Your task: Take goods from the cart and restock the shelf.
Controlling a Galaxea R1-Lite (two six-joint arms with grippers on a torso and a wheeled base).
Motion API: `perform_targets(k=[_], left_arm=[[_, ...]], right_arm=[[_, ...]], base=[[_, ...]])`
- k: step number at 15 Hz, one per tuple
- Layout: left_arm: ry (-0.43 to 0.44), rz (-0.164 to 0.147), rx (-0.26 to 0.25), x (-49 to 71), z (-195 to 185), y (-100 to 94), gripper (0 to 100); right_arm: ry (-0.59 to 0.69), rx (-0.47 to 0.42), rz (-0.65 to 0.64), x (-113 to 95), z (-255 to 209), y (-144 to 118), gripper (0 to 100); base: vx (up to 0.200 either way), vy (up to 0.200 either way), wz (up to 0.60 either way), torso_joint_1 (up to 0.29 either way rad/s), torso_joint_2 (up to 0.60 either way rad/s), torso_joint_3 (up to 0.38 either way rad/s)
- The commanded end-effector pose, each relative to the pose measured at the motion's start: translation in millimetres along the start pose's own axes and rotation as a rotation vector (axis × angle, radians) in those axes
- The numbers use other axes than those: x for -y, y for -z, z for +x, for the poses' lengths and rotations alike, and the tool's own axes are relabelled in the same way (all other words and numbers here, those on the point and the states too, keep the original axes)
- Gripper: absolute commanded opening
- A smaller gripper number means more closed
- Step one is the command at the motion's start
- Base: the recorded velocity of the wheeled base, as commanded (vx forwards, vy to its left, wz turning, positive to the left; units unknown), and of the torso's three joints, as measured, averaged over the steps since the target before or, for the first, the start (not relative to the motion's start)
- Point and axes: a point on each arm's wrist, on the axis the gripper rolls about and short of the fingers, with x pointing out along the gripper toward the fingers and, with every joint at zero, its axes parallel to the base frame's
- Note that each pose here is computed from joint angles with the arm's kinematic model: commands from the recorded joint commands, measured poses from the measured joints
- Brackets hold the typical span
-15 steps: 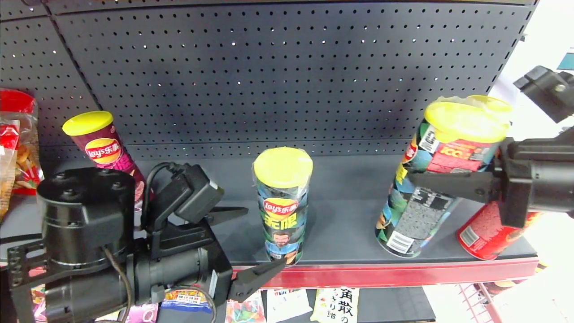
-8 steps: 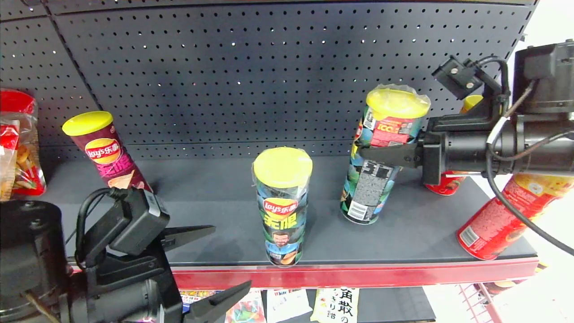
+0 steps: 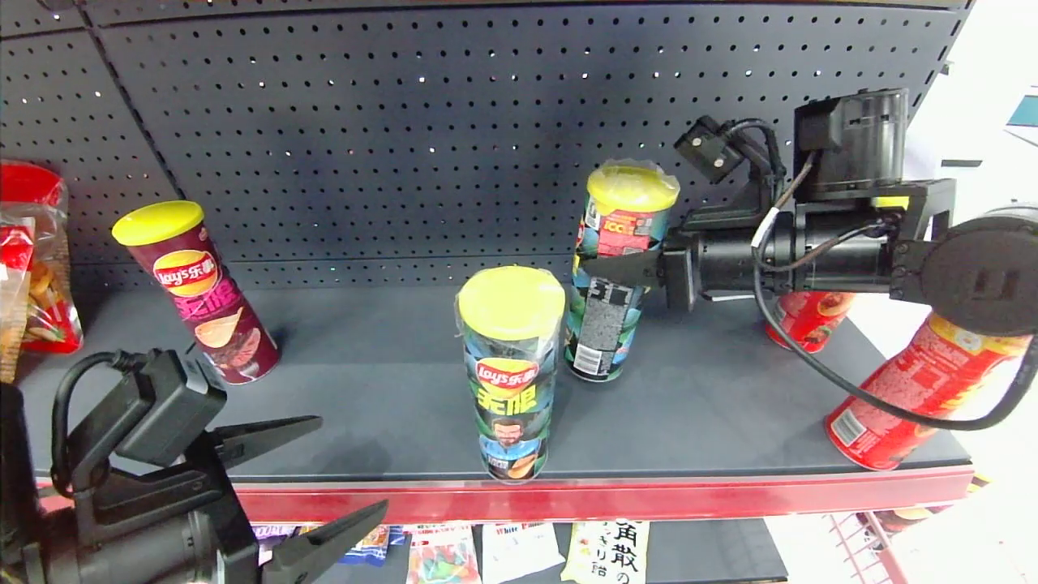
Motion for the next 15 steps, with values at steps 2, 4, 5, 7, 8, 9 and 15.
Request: perform_targets(k=[2,4,5,7,8,9,15], left_arm=[[-0.041,-0.007,0.031,-5.6,-8,-5.4,100],[-0.041,-0.009,0.034,-5.9,-8,-5.4,100],[-0.041,-0.008,0.042,-5.8,-9,-6.7,100],[-0.043,-0.005,0.049,-5.4,-10,-7.5,100],[-0.044,-0.002,0.059,-4.8,-12,-8.4,100],[-0.044,-0.002,0.061,-4.8,-13,-8.5,100],[-0.046,0.001,0.065,-3.9,-15,-7.7,100]], right_arm=[[-0.014,-0.009,0.004,9,19,3,0],[-0.018,-0.005,-0.001,15,29,3,0],[-0.018,-0.005,-0.007,17,32,3,0],[-0.021,-0.007,-0.024,21,40,4,0],[-0.025,-0.011,-0.023,20,43,6,0],[-0.030,-0.012,-0.024,19,44,6,0],[-0.069,-0.012,-0.027,16,58,7,0]], base=[[0.000,0.000,0.00,0.000,0.00,0.000],[0.000,0.000,0.00,0.000,0.00,0.000],[0.000,0.000,0.00,0.000,0.00,0.000],[0.000,0.000,0.00,0.000,0.00,0.000],[0.000,0.000,0.00,0.000,0.00,0.000],[0.000,0.000,0.00,0.000,0.00,0.000],[0.000,0.000,0.00,0.000,0.00,0.000]])
